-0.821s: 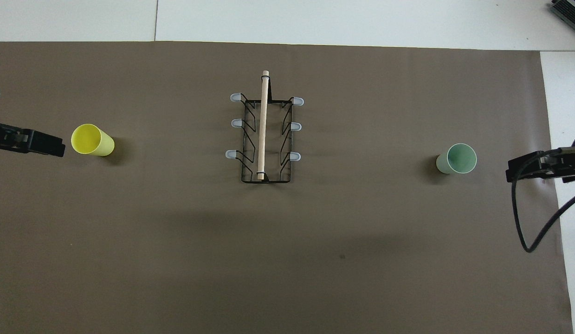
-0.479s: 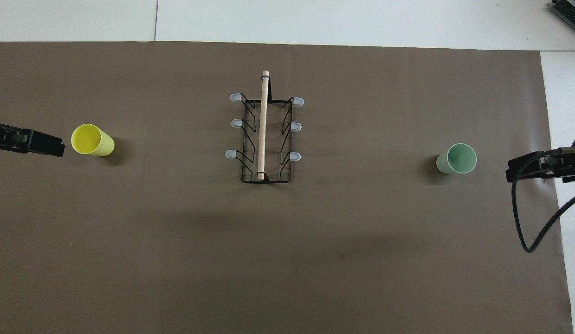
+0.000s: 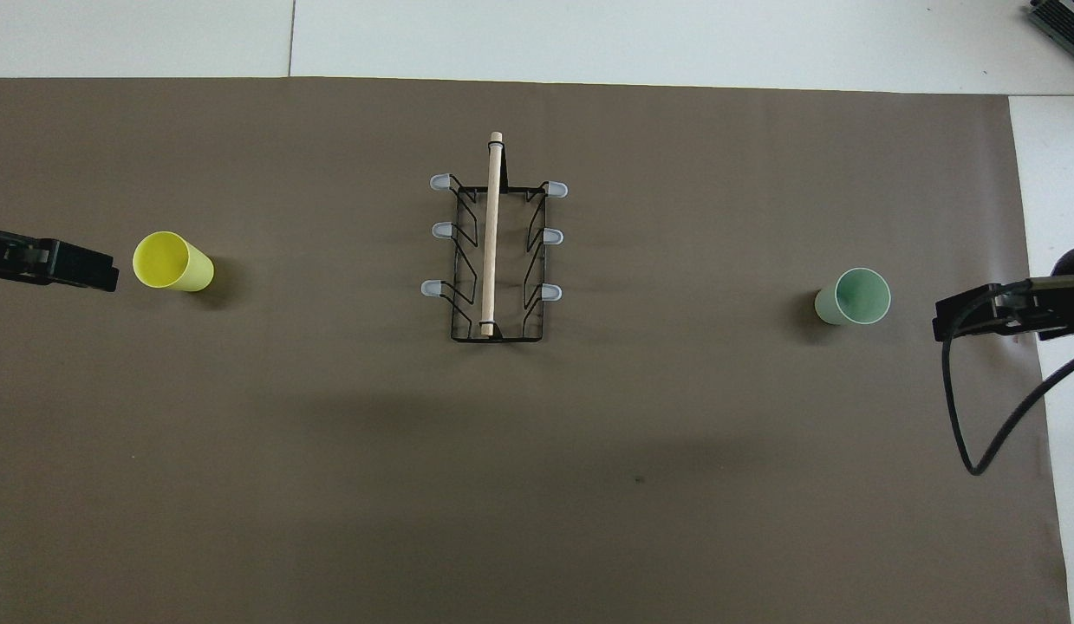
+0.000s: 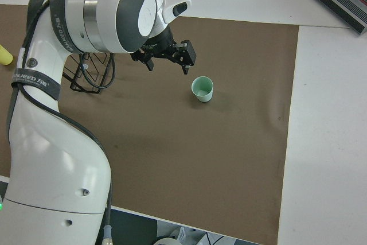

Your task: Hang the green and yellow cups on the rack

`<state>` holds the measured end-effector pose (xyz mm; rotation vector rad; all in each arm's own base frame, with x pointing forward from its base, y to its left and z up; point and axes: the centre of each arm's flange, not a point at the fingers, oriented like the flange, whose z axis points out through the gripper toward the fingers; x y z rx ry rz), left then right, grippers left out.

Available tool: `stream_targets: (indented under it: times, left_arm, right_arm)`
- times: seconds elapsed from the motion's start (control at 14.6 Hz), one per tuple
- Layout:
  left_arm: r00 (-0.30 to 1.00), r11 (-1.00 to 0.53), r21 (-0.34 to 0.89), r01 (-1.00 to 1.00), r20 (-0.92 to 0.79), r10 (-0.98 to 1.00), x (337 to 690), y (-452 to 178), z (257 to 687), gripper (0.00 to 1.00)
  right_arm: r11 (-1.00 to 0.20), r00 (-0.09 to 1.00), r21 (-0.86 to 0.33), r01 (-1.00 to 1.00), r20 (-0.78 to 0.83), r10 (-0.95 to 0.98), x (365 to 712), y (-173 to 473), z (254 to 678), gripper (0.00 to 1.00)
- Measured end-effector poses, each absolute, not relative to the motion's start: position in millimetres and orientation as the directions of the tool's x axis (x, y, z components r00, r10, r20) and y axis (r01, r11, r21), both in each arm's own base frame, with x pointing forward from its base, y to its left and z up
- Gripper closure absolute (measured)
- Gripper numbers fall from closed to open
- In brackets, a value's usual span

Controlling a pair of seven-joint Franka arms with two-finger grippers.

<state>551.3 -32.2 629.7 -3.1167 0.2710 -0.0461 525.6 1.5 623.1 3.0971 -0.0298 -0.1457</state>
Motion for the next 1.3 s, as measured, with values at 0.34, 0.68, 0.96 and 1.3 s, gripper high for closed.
stream_targets:
  times: [0.34,0.68,0.96,1.3]
  left_arm:
    - [0.987,-0.987,-0.015,-0.157,0.013,-0.157,561,-30,620,0.00]
    - [0.997,-0.996,-0.029,-0.079,0.008,-0.080,615,0,602,0.00]
    - [1.000,-0.998,-0.051,-0.022,0.004,-0.022,660,15,573,0.00]
    - [0.988,-0.988,0.003,0.155,0.023,0.155,698,19,531,0.00]
  right_arm:
    - [-1.000,0.997,0.022,-0.017,-0.070,-0.019,520,3,636,0.00]
    - [-1.000,0.999,0.011,-0.025,-0.032,-0.026,519,8,641,0.00]
    - [-0.998,0.996,0.020,-0.066,-0.054,-0.067,544,9,599,0.00]
    - [-0.996,0.992,0.050,-0.069,-0.100,-0.074,620,18,509,0.00]
